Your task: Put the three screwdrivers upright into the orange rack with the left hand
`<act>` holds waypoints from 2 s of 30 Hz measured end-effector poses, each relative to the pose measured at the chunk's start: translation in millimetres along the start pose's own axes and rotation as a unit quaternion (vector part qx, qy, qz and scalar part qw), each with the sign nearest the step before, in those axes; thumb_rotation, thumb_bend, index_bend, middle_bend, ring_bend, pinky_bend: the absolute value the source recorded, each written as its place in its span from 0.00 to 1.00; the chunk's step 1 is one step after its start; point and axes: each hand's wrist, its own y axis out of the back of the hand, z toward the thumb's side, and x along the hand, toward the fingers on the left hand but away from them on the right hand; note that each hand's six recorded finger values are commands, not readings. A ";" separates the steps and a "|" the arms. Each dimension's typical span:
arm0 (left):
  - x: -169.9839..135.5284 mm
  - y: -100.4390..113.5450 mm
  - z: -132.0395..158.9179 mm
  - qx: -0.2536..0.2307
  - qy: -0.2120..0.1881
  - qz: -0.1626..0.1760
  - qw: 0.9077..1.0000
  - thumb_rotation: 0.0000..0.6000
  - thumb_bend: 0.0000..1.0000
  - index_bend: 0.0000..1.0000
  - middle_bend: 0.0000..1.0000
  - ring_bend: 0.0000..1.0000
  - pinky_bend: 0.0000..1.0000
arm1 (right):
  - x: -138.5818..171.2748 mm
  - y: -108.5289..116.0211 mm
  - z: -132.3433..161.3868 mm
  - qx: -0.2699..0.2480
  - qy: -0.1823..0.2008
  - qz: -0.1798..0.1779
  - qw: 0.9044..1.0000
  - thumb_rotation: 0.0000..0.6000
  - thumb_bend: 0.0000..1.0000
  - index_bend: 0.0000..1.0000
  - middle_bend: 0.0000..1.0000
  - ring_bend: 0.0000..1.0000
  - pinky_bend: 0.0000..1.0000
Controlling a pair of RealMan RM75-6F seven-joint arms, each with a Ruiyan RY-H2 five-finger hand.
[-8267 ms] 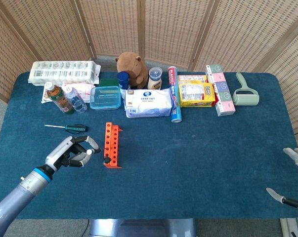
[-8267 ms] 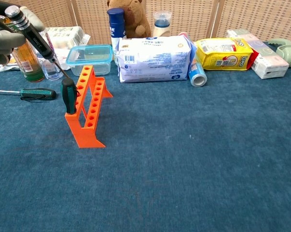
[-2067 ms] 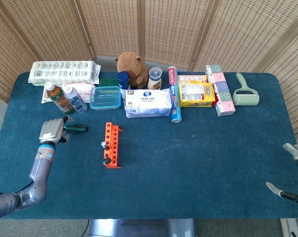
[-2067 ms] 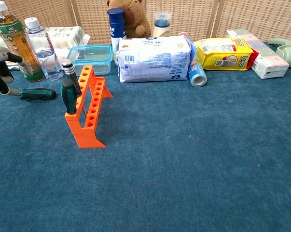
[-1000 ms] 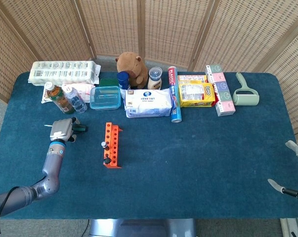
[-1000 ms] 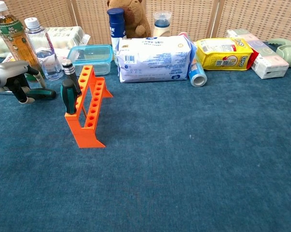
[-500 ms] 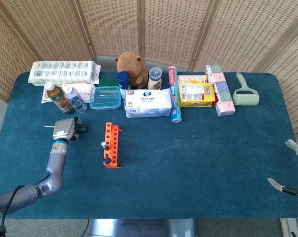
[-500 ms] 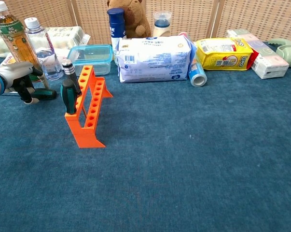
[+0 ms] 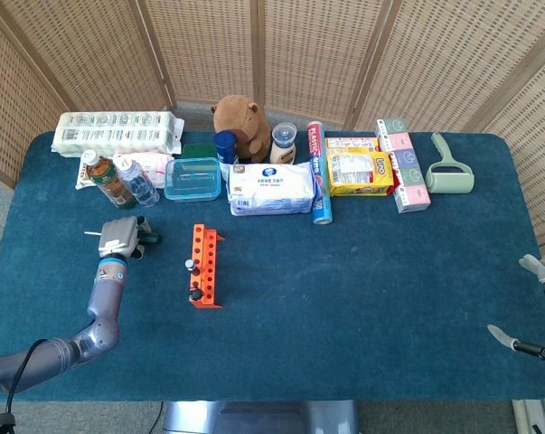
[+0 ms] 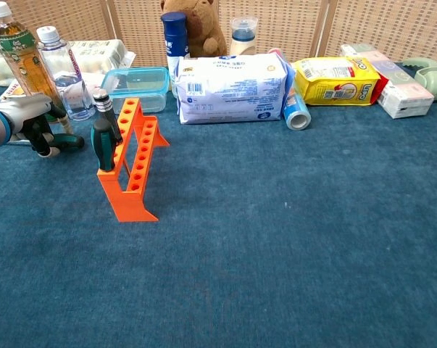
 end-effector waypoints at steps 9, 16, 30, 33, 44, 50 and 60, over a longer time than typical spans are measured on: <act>-6.5 7.5 6.3 -0.021 -0.009 0.003 1.000 1.00 0.48 0.58 0.94 0.98 0.95 | -0.2 -1.6 1.8 -0.001 0.003 0.002 1.000 1.00 0.04 0.07 0.17 0.09 0.02; -28.4 36.5 22.0 -0.068 -0.046 0.008 0.997 1.00 0.48 0.58 0.94 0.98 0.95 | 0.1 -1.6 3.2 0.000 0.004 0.002 1.000 1.00 0.04 0.07 0.17 0.09 0.02; -74.8 115.0 18.5 -0.179 -0.095 0.037 0.978 1.00 0.48 0.58 0.94 0.98 0.95 | -0.5 -5.5 6.1 0.005 0.006 0.006 1.000 1.00 0.04 0.07 0.17 0.09 0.02; -81.8 121.2 20.0 -0.216 -0.108 0.027 0.970 1.00 0.47 0.58 0.94 0.98 0.95 | -0.7 -6.0 7.0 0.006 0.007 0.005 1.000 1.00 0.04 0.07 0.17 0.09 0.02; -109.6 138.4 30.4 -0.349 -0.177 -0.037 0.920 1.00 0.48 0.58 0.94 0.98 0.95 | -2.8 -10.1 7.8 0.012 0.006 0.009 1.000 1.00 0.04 0.07 0.17 0.09 0.02; -123.2 149.6 39.6 -0.387 -0.224 -0.050 0.893 1.00 0.49 0.58 0.94 0.98 0.95 | -4.1 -12.0 6.7 0.013 0.002 0.011 1.000 1.00 0.04 0.07 0.17 0.09 0.02; -137.5 153.9 53.6 -0.431 -0.267 -0.078 0.858 1.00 0.49 0.58 0.94 0.98 0.95 | -5.2 -9.5 4.7 0.010 -0.002 0.007 1.000 1.00 0.04 0.07 0.17 0.09 0.02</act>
